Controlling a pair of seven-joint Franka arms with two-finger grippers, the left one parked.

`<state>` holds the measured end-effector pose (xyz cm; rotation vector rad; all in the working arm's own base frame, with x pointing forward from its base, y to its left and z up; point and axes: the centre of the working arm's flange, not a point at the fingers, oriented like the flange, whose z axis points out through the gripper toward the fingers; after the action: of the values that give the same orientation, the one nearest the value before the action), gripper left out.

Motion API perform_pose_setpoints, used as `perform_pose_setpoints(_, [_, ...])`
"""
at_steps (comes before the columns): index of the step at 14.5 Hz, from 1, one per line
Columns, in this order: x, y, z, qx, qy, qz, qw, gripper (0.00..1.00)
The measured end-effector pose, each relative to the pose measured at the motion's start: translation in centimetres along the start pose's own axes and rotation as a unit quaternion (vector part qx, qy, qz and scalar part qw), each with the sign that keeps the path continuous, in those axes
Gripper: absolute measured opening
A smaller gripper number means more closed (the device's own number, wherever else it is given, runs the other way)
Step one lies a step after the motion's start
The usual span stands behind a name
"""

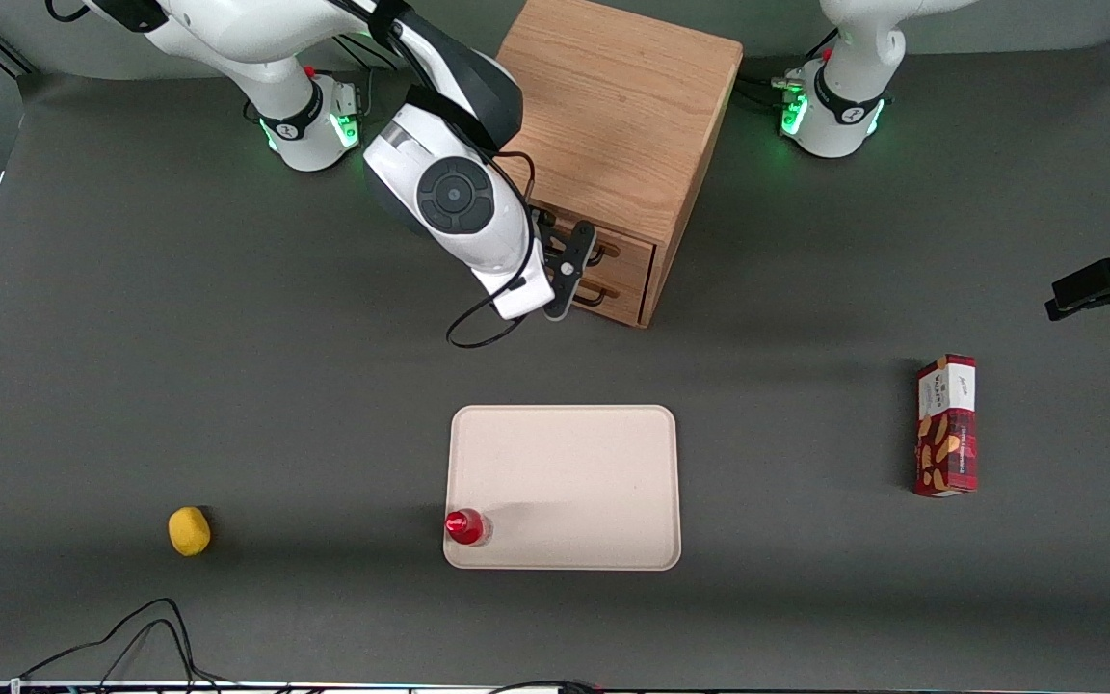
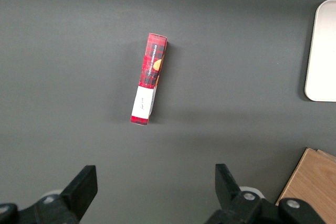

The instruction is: Open upper drawer

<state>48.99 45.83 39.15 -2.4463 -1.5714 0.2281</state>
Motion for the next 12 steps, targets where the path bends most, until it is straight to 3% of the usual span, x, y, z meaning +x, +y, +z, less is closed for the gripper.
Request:
perform_pose_setpoints(5, [-0.2, 1.4, 0.4, -0.010, -0.004, -0.001, 0.9999, 1.00])
perform_pose_setpoints(9, [0.0, 2.1, 0.0, -0.013, 0.005, 0.000, 0.9999, 1.00])
perform_pose_setpoints(12, [0.0, 3.7, -0.2, -0.022, 0.022, 0.010, 0.9995, 1.00])
